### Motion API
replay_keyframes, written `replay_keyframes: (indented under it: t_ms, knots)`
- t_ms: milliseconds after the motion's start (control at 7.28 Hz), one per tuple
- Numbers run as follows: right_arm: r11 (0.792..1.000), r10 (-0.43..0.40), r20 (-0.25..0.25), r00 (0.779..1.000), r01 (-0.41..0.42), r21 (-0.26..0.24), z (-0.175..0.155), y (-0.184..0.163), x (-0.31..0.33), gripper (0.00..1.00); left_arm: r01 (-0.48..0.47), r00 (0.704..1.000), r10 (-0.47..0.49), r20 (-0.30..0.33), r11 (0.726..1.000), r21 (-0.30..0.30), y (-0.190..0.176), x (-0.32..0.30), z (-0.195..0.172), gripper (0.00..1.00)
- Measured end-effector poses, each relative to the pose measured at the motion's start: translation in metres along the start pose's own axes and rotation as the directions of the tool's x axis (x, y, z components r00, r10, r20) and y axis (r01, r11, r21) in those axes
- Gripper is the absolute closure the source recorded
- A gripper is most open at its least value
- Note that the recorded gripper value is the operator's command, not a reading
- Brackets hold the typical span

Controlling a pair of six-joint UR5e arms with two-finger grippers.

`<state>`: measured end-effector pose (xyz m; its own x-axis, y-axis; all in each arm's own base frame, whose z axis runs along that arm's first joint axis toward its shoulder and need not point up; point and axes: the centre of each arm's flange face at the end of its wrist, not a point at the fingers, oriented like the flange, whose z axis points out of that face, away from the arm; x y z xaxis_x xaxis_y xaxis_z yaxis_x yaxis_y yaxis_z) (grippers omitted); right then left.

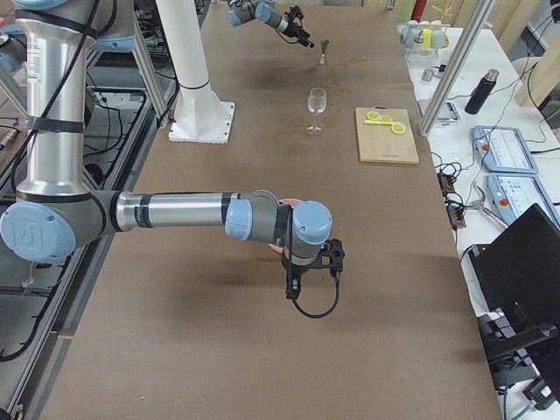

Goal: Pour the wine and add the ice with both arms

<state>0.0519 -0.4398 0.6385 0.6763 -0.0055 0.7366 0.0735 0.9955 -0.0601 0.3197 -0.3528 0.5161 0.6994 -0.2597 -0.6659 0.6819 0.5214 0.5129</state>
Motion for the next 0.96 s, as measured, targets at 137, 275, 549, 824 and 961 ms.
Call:
replay_keyframes:
  t_ms: [137, 275, 549, 824, 961]
  knots:
    - [1.0, 0.001, 0.0, 1.0, -0.001, -0.001, 0.0, 0.0, 0.0, 0.0, -0.008, 1.0, 0.008, 0.007, 1.0, 0.022, 0.009, 0.006, 0.01, 0.02]
    - [1.0, 0.001, 0.0, 1.0, -0.001, -0.002, 0.001, 0.0, 0.001, 0.0, -0.018, 1.0, 0.017, 0.017, 0.999, 0.047, 0.014, 0.005, 0.017, 0.02]
    - [1.0, 0.003, 0.0, 1.0, -0.003, -0.003, 0.001, 0.0, 0.001, 0.0, -0.036, 0.999, 0.033, 0.035, 0.995, 0.096, 0.017, 0.001, 0.025, 0.02]
    - [1.0, 0.005, 0.0, 1.0, -0.005, -0.005, 0.002, 0.0, 0.002, 0.0, -0.05, 0.998, 0.043, 0.049, 0.988, 0.143, 0.023, 0.006, 0.037, 0.02]
    - [1.0, 0.006, -0.001, 1.0, -0.006, -0.006, 0.003, 0.0, 0.003, 0.0, -0.055, 0.997, 0.046, 0.054, 0.985, 0.163, 0.028, 0.013, 0.045, 0.02]
